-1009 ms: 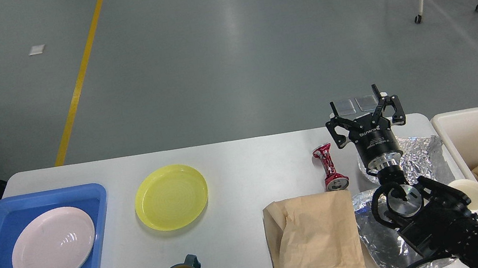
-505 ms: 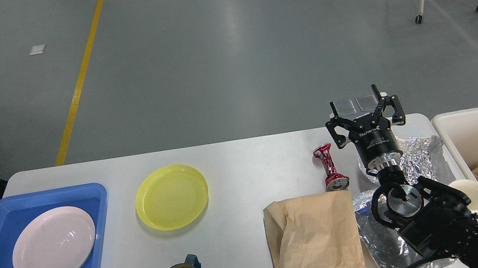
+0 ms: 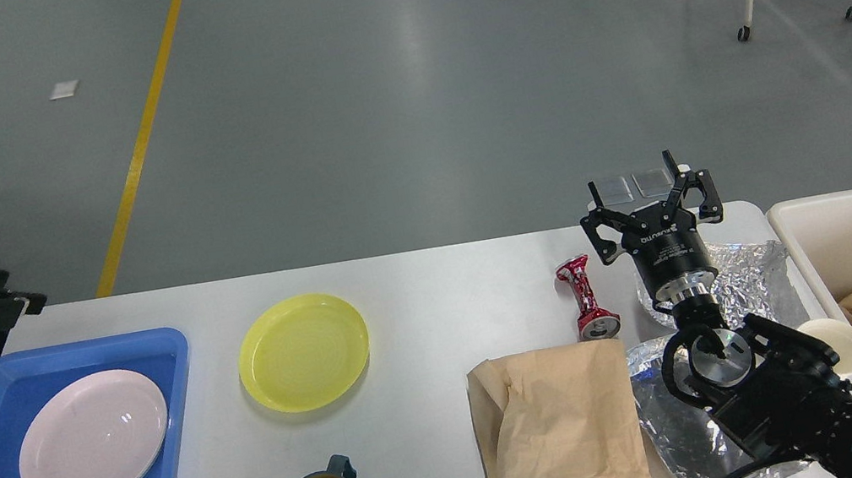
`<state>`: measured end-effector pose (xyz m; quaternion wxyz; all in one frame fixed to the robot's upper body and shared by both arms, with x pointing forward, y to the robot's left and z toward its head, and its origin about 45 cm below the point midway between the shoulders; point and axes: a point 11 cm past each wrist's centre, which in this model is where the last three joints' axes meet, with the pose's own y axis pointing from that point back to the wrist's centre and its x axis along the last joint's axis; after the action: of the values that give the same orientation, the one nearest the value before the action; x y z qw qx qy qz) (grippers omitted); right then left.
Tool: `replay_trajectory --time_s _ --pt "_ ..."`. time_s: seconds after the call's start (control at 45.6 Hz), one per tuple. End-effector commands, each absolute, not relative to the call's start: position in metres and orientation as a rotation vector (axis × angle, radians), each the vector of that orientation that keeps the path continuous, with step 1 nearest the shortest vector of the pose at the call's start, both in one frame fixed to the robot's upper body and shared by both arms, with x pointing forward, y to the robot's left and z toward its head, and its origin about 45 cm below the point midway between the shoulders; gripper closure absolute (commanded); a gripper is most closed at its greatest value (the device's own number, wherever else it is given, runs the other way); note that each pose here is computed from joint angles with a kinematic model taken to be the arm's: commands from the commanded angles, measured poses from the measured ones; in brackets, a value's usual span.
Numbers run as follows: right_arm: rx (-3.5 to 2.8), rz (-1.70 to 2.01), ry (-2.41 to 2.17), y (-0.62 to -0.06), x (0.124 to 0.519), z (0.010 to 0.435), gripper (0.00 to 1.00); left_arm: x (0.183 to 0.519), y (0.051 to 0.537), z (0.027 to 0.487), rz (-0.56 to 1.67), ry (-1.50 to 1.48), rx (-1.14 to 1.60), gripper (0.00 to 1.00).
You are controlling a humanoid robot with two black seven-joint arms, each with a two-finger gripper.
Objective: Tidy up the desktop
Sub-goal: 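Release the pink mug and raise the left gripper, then reach the left gripper to the dark green mug and grasp it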
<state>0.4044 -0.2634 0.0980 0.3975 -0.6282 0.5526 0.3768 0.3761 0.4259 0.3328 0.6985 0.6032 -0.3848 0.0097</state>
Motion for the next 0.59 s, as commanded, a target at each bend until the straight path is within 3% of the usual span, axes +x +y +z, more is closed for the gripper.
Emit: replay_trajectory --time_s 0.0,0.132,0.373,0.57 --pt "-1.591 0.955 1.399 -0.263 0.404 0.098 0.0 0.375 0.363 0.32 -0.052 -0.834 1.249 0.41" --pt "-1.591 0.954 1.398 -0.263 0.404 0.098 0.0 0.365 0.314 0.288 -0.146 -0.778 1.208 0.41" --pt "-1.591 0.954 1.398 -0.263 0.404 0.098 0.0 0.329 0.289 0.205 -0.285 -0.669 1.223 0.41" --pt "-1.59 0.957 1.398 -0.263 0.404 0.098 0.0 0.322 0.28 0.198 -0.317 -0.684 1.226 0.41"
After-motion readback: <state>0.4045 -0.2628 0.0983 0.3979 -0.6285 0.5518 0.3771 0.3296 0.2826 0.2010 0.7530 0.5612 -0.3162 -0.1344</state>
